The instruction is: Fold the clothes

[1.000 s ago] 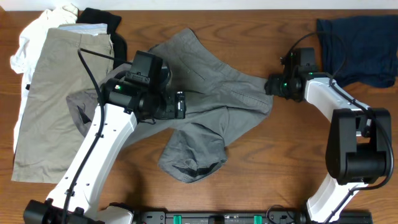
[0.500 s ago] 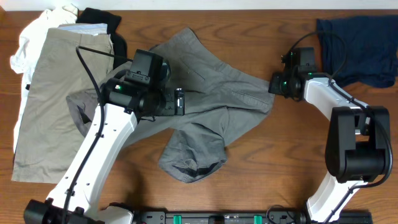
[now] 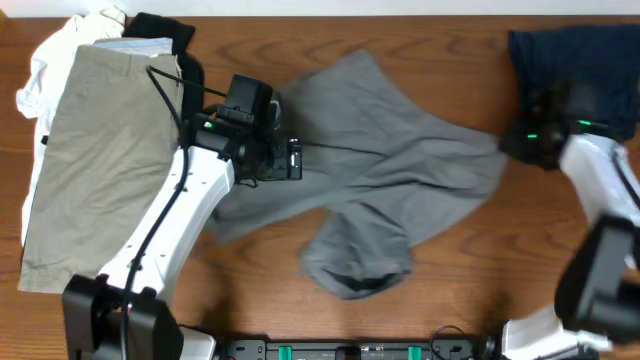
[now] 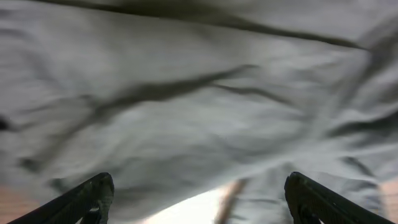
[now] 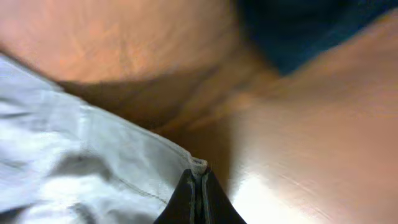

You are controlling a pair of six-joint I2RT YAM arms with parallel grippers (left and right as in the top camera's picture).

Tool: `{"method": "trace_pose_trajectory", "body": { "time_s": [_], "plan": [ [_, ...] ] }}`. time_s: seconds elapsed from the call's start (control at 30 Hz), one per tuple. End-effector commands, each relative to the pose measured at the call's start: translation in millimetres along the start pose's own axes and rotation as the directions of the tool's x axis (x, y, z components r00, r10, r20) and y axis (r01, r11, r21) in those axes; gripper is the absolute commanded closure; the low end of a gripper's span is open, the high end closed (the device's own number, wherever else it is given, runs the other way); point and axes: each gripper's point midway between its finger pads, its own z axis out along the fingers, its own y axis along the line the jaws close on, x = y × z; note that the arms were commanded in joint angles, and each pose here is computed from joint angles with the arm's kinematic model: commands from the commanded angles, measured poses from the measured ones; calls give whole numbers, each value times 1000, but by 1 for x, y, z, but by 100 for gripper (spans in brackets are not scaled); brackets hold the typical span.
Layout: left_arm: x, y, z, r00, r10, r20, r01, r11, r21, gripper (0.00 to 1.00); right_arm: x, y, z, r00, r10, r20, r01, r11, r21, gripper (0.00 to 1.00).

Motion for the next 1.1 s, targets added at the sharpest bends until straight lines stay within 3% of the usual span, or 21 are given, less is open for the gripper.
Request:
{"method": "trace_pose_trajectory", "body": {
  "time_s": [0.0,0.03,0.17,0.23,0.3,0.47,0.63,1.07],
  "plan": [
    [2,3,11,1000,9,-23,-9,1000,-13,11,-21,-4,-49,993,-14,113,14,1000,5,99],
    [2,4,13,1000,8,-28,-9,1000,-14,11,-22,-4,-58,991,-23,130,22,1000,5,97],
    [5,5,17,999,5,-47,-6,1000,-20,11,-24,2,-80,984,-46,171,47,999,-2,50],
    [6,6,17,999,4,-51,-5,1000,-21,11,-23,6,-84,983,-53,177,55,998,-10,42],
    [5,5,18,999,5,-47,-6,1000,-21,13,-20,13,-84,983,-63,170,69,997,-30,39],
    [5,11,32,998,-13,-69,10,999,-50,28,-13,31,-82,980,-130,152,144,986,-82,36],
    [10,46,46,985,-150,-89,128,970,-208,28,-7,47,-81,968,-202,147,218,970,-105,36],
    [9,90,63,948,-306,-84,277,928,-250,29,-6,62,-78,959,-233,159,254,959,-123,36]
  ]
}}
